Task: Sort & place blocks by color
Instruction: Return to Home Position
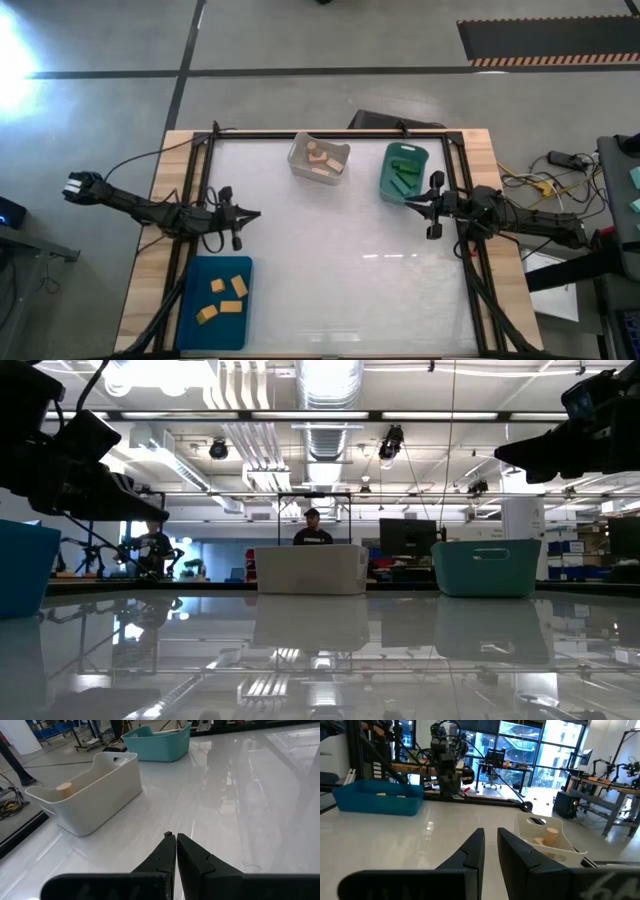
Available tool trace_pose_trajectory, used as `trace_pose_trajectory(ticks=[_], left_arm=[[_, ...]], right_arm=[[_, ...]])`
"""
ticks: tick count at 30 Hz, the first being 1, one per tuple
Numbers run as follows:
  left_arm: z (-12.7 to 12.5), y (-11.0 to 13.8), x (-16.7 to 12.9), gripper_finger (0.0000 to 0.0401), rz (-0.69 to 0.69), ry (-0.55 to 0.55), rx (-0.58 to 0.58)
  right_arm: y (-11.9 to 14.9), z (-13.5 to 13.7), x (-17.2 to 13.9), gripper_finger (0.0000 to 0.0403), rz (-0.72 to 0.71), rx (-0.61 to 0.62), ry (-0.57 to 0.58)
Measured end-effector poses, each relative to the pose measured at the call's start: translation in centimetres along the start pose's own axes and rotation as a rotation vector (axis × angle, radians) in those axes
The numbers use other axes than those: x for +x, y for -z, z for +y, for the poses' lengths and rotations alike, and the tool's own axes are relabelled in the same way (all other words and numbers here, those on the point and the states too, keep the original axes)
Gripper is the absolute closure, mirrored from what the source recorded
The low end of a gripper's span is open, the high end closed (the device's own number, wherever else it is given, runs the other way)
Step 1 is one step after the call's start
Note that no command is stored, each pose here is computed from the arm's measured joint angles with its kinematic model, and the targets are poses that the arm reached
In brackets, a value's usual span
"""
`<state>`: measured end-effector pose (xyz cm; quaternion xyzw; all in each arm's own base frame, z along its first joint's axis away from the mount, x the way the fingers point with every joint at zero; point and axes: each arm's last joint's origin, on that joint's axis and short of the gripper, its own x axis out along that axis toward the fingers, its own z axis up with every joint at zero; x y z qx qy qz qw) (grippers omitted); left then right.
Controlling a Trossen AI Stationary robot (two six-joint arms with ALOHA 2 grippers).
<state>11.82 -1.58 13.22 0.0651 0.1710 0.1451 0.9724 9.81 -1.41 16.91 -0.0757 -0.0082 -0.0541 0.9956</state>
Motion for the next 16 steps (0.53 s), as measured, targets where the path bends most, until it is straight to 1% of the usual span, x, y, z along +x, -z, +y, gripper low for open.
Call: trace_pose_trajectory(ticks=[16], left_arm=[[-0.14, 0.39, 0.24, 0.0401, 0.040, -0.001, 0.024]], right_arm=[[0.02, 0.00, 0.00, 0.0360, 0.001, 0.000, 0.000]])
